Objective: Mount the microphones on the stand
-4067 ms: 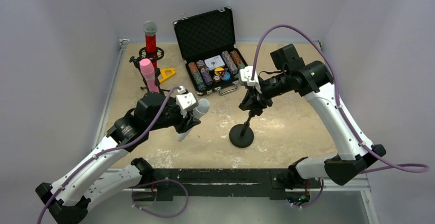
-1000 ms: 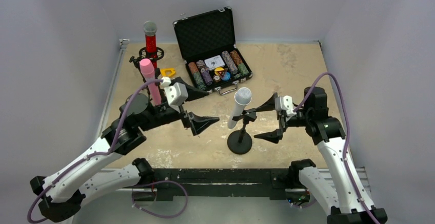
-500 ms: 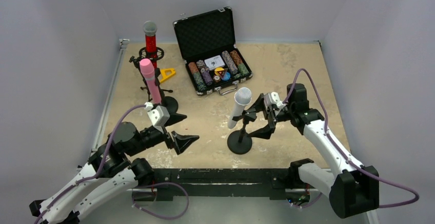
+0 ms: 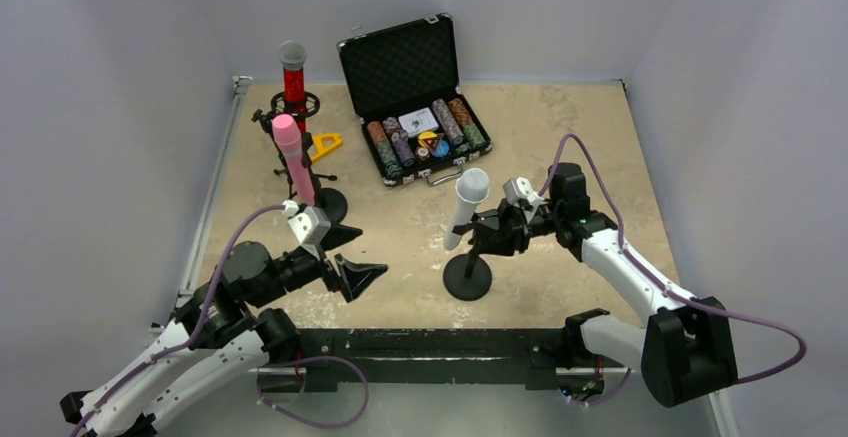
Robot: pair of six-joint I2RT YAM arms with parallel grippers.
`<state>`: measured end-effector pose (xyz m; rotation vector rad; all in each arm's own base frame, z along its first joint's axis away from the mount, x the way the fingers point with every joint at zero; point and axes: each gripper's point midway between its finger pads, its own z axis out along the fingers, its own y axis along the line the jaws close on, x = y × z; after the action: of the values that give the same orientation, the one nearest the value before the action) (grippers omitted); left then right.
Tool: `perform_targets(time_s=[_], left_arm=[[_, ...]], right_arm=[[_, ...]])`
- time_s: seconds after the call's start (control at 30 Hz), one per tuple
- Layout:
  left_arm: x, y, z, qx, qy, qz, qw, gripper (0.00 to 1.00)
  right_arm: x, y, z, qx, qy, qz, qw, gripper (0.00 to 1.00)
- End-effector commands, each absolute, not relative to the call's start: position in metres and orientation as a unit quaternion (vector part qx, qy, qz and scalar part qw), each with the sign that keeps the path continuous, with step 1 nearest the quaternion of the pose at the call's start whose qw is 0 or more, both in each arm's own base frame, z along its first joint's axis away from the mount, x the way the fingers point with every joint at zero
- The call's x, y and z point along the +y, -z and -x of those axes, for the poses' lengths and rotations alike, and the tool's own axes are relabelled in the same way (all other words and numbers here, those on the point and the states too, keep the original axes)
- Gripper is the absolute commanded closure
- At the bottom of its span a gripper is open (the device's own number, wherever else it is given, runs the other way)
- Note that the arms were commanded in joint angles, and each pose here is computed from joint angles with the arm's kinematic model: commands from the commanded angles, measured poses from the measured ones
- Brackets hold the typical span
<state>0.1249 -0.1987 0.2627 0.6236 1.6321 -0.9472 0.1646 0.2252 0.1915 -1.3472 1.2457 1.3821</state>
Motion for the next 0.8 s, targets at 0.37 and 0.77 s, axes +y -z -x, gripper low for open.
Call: perform_targets(time_s=[0.37,0.77], left_arm=[[-0.187,-0.265,-0.123,0.692,0.385,-0.257,0.553,0.01],[-0.169,-0.26,-0.119,0.71,0.377,-0.224,0.551,0.01]], right_arm=[[0.249,-0.234,-0.211,0.465,-0.5,0.573,0.454,1.0],[0.361,-0.272,-0.291,0.463,-0.52,0.525,0.489,1.0]])
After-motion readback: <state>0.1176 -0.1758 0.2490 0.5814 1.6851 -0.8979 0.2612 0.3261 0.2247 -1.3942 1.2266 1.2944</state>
